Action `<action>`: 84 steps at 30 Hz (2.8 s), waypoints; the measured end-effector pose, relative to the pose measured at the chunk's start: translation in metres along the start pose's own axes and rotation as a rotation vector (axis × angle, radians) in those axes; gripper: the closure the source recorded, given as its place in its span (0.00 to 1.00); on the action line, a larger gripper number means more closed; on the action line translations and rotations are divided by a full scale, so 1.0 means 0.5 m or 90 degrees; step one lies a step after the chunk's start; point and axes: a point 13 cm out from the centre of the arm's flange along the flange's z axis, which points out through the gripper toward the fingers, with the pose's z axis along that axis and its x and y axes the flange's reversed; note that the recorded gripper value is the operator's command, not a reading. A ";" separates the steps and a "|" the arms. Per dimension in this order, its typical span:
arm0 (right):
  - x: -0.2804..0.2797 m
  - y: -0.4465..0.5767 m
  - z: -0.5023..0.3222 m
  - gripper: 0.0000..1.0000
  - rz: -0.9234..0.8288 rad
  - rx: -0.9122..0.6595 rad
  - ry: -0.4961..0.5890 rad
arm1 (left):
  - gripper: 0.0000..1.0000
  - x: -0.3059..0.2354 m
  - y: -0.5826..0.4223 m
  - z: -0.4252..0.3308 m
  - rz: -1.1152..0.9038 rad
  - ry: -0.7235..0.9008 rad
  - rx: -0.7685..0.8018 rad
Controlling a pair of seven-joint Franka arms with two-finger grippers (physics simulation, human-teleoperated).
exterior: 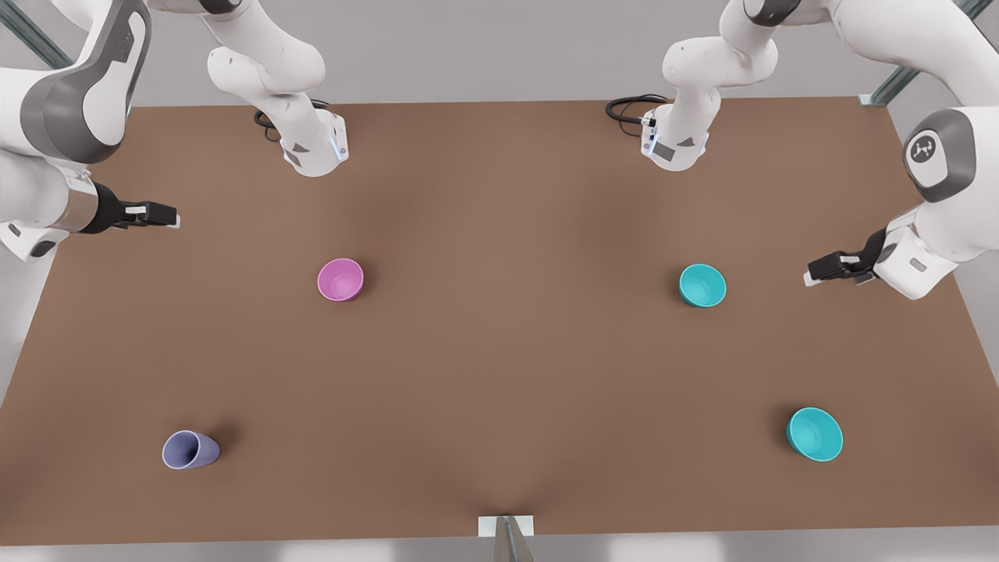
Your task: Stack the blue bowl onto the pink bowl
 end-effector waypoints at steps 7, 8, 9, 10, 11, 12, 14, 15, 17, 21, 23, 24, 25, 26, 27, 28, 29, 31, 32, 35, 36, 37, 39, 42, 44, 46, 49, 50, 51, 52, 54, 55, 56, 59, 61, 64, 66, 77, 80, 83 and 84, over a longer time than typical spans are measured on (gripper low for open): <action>-0.068 0.097 0.248 0.00 -0.059 -0.003 0.127 | 0.00 -0.004 0.006 0.007 0.002 0.001 -0.002; -0.074 0.140 0.318 0.00 -0.080 0.009 0.141 | 0.00 -0.003 0.007 0.012 0.001 0.005 -0.002; -0.078 0.177 0.392 0.00 -0.096 0.020 0.150 | 0.00 -0.003 0.008 0.014 0.001 0.008 -0.002; -0.086 0.207 0.457 0.00 -0.106 0.030 0.149 | 0.00 -0.002 0.009 0.017 0.001 0.010 -0.002; -0.103 0.226 0.510 0.00 -0.108 0.036 0.141 | 0.00 -0.002 0.010 0.019 0.001 0.012 -0.002; -0.128 0.233 0.554 0.00 -0.100 0.036 0.130 | 0.00 -0.001 0.011 0.020 0.001 0.014 -0.003; -0.177 0.220 0.607 0.00 -0.068 0.026 0.101 | 0.00 0.000 0.013 0.021 0.000 0.016 -0.003; -0.195 0.209 0.623 0.00 -0.051 0.021 0.087 | 0.00 0.001 0.014 0.023 0.000 0.018 -0.003; -0.220 0.202 0.639 0.00 -0.028 0.016 0.058 | 0.00 0.002 0.015 0.025 0.000 0.020 -0.003; -0.229 0.216 0.678 0.00 0.000 0.006 0.033 | 0.00 0.012 0.016 0.029 0.000 0.035 -0.004; -0.226 0.224 0.697 0.00 0.017 -0.002 0.030 | 0.00 0.015 0.017 0.031 -0.001 0.041 -0.004; -0.219 0.226 0.701 0.00 0.025 -0.007 0.028 | 0.00 0.016 0.017 0.032 0.000 0.044 -0.004; -0.207 0.228 0.699 0.00 0.032 -0.011 0.023 | 0.00 0.017 0.016 0.033 0.000 0.046 -0.004; -0.188 0.227 0.690 0.00 0.040 -0.015 0.015 | 0.00 0.019 0.016 0.034 0.000 0.048 -0.004; -0.163 0.223 0.686 0.00 0.048 -0.019 0.007 | 0.00 0.019 0.016 0.037 0.000 0.051 -0.004; -0.142 0.219 0.692 0.00 0.055 -0.022 0.003 | 0.00 0.019 0.016 0.041 0.001 0.054 -0.004; -0.129 0.217 0.703 0.00 0.062 -0.024 -0.002 | 0.00 0.020 0.016 0.043 0.001 0.056 -0.003; -0.120 0.222 0.732 0.00 0.075 -0.030 -0.009 | 0.00 0.022 0.016 0.044 0.001 0.059 -0.003; -0.124 0.226 0.747 0.00 0.080 -0.032 -0.013 | 0.00 0.022 0.016 0.044 0.001 0.059 -0.004; -0.144 0.236 0.778 0.00 0.094 -0.036 -0.024 | 0.00 0.023 0.016 0.043 0.001 0.060 -0.004; -0.149 0.238 0.788 0.00 0.098 -0.037 -0.025 | 0.00 0.024 0.017 0.043 0.002 0.061 -0.005; -0.154 0.240 0.796 0.00 0.103 -0.037 -0.026 | 0.00 0.024 0.017 0.043 0.002 0.061 -0.005; -0.161 0.240 0.812 0.00 0.112 -0.038 -0.026 | 0.00 0.025 0.017 0.042 0.002 0.061 -0.005; -0.165 0.239 0.835 0.00 0.123 -0.037 -0.020 | 0.00 0.025 0.019 0.042 0.001 0.062 -0.006; -0.162 0.248 0.852 0.00 0.122 -0.033 -0.013 | 0.00 0.026 0.019 0.043 0.001 0.063 -0.006; -0.160 0.250 0.868 0.00 0.125 -0.030 -0.006 | 0.00 0.026 0.020 0.043 0.001 0.063 -0.006; -0.161 0.249 0.887 0.15 0.132 -0.027 0.004 | 0.00 0.026 0.021 0.042 0.001 0.063 -0.006; -0.163 0.250 0.890 0.30 0.134 -0.027 0.005 | 0.00 0.026 0.021 0.043 0.001 0.063 -0.006; -0.165 0.250 0.891 0.38 0.135 -0.028 0.005 | 0.00 0.026 0.021 0.043 0.001 0.064 -0.006; -0.167 0.251 0.891 0.47 0.137 -0.028 0.005 | 0.00 0.026 0.021 0.043 0.001 0.063 -0.006; -0.175 0.255 0.886 0.67 0.137 -0.033 0.003 | 0.00 0.026 0.021 0.042 0.001 0.063 -0.006; -0.180 0.260 0.880 0.72 0.135 -0.035 0.002 | 0.00 0.026 0.021 0.041 0.001 0.062 -0.006; -0.182 0.264 0.877 0.79 0.132 -0.036 0.002 | 0.00 0.026 0.021 0.039 0.001 0.062 -0.006; -0.192 0.272 0.854 0.79 0.128 -0.038 -0.003 | 0.00 0.030 0.020 0.038 0.002 0.064 -0.006; -0.210 0.282 0.813 0.79 0.123 -0.042 -0.018 | 0.00 0.031 0.028 0.037 -0.002 0.065 -0.006; -0.248 0.353 0.726 0.79 0.087 -0.057 -0.054 | 0.00 0.034 0.038 0.037 -0.008 0.068 -0.006; -0.295 0.477 0.661 0.79 0.040 -0.079 -0.089 | 0.00 0.035 0.037 0.037 -0.008 0.069 -0.006; -0.522 1.043 0.701 0.79 -0.125 -0.161 -0.189 | 0.00 0.035 0.037 0.034 -0.007 0.067 -0.006; -0.519 1.063 0.764 0.79 -0.125 -0.156 -0.182 | 0.00 0.035 0.037 0.035 -0.007 0.068 -0.006; -0.526 1.065 0.783 0.00 -0.119 -0.157 -0.187 | 0.00 0.034 0.037 0.036 -0.007 0.068 -0.006; -0.528 1.065 0.785 0.00 -0.117 -0.157 -0.190 | 0.00 0.034 0.037 0.038 -0.007 0.069 -0.006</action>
